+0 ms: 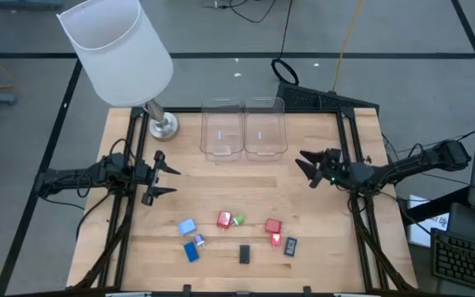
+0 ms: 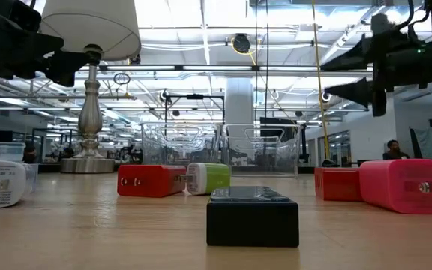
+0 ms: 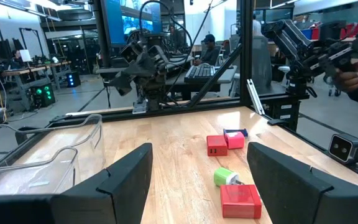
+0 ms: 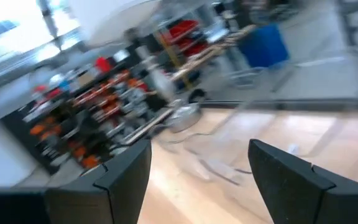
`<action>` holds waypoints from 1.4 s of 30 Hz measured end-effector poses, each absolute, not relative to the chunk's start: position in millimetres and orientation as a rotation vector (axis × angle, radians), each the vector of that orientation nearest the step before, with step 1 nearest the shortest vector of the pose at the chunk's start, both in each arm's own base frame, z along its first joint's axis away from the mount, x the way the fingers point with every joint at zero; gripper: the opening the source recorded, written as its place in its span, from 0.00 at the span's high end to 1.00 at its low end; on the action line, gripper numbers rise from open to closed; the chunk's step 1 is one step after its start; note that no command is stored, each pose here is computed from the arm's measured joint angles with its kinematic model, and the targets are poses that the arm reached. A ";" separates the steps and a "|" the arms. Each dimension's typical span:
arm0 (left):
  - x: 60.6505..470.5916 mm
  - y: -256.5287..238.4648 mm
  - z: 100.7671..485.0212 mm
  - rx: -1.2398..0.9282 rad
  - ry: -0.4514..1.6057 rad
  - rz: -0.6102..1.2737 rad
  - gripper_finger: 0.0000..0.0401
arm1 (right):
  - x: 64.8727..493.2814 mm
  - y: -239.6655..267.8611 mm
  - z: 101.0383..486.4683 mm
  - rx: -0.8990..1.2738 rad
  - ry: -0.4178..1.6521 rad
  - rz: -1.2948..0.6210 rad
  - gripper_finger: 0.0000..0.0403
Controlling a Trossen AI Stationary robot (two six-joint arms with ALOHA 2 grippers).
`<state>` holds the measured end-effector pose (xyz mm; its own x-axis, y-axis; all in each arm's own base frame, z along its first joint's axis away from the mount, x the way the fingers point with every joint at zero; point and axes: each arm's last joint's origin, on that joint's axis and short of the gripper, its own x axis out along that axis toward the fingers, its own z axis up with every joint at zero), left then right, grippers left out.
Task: Pick & Place Office items
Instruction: Put the blue timer into the right transparent bin
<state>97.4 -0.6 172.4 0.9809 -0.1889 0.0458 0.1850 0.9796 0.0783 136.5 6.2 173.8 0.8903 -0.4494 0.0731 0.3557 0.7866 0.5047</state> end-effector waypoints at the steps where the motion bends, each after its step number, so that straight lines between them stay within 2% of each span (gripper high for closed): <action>1: 97.5 -0.6 172.5 0.074 -0.053 -0.188 0.34 | 135.8 7.4 177.3 0.479 -0.205 -0.379 0.35; 7: 97.4 -0.6 172.4 0.074 -0.053 -0.188 0.34 | 127.0 14.2 192.7 0.329 -0.261 -0.065 0.35; 18: 97.4 -0.6 172.5 0.074 -0.054 -0.188 0.34 | 115.6 20.2 197.1 0.265 -0.259 0.209 0.35; 23: 97.4 -0.6 172.5 0.074 -0.054 -0.188 0.34 | 115.8 19.2 197.3 0.279 -0.264 0.178 0.35; 31: 97.4 -0.6 172.5 0.074 -0.054 -0.188 0.34 | 115.6 13.2 200.5 0.495 -0.325 0.008 0.35; 34: 97.4 -0.6 172.5 0.074 -0.054 -0.188 0.34 | 117.4 14.3 196.1 0.556 -0.275 0.027 0.35; 38: 97.4 -0.6 172.5 0.074 -0.054 -0.188 0.34 | 121.6 16.1 182.0 0.553 -0.132 -0.009 0.35; 42: 97.4 -0.6 172.5 0.074 -0.054 -0.188 0.34 | 124.2 16.4 176.2 0.511 -0.078 -0.032 0.35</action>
<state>97.4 -0.6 172.5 0.9809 -0.1889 0.0466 0.1849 0.9796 0.0785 124.2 16.4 176.2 0.9965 -0.0500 0.0666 0.0111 0.8720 0.4894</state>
